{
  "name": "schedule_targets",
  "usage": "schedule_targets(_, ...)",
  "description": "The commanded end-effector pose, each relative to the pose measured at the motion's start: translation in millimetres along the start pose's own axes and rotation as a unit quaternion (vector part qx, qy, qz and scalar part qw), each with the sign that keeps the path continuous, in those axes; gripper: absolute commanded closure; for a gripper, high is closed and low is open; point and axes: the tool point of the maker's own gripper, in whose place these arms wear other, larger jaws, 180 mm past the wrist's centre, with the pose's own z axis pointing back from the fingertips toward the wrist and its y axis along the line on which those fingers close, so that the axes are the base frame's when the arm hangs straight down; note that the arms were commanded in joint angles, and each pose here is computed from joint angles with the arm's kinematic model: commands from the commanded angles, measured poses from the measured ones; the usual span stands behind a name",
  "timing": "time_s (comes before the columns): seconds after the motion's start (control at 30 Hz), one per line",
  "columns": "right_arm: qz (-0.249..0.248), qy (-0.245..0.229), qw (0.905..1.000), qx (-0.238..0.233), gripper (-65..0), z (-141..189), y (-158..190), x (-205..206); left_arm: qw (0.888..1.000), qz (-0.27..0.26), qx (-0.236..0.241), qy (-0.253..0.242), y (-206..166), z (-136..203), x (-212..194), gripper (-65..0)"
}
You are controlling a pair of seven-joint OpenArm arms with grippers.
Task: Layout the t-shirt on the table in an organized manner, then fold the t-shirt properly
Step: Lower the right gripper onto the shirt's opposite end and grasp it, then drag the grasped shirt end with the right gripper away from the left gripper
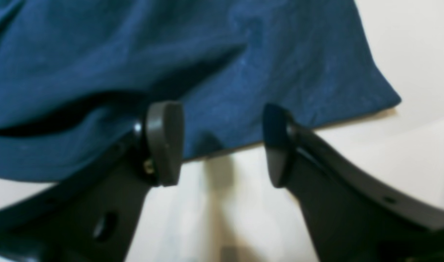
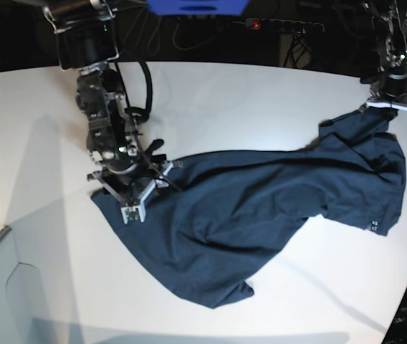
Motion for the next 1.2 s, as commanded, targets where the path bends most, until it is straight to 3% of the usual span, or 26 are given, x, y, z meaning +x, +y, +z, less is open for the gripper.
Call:
schedule_targets(0.0,0.005,-0.026,0.9996,-0.008,-37.9,-0.8,-8.5,18.1,1.000,-0.007,0.000,-0.024,2.3,0.3,15.7,-0.1)
schedule_targets(0.3,-0.015,0.015,0.9993,-0.030,-39.1,-26.5,-33.2,-15.4,1.000,-0.007,0.000,-0.025,2.3,0.3,16.2,-0.1)
schedule_targets(0.47,-0.013,0.010,0.9995,-0.027,-38.2,-26.8,-31.1,-17.8,1.000,-0.007,0.000,-0.025,2.3,0.3,16.2,-0.1)
schedule_targets(0.57,-0.012,0.015,0.9995,-0.025,-29.0,-26.1,-29.5,-25.1,1.000,-0.007,0.000,-0.026,2.3,0.4,16.5,-0.1)
schedule_targets(0.73,-0.015,0.022,0.9993,-0.026,0.0,-25.0,-29.7,-30.4,1.000,-0.007,0.000,-0.026,2.3,0.4,16.5,-0.1)
schedule_targets(0.83,-0.016,0.035,0.9989,-0.026,0.0,-21.1,-29.9,-42.1,1.000,-0.007,0.000,-0.026,2.7,0.6,15.9,-0.1)
schedule_targets(0.93,-0.010,0.012,0.9994,-0.031,0.0,-5.4,-35.6,-40.8,0.999,-0.006,0.011,-0.030,12.7,4.8,18.5,-0.1)
schedule_targets(1.17,-0.002,-0.111,0.9934,-0.030,0.0,65.3,-29.4,14.6,0.998,0.004,0.037,-0.042,35.1,7.6,28.2,-0.1)
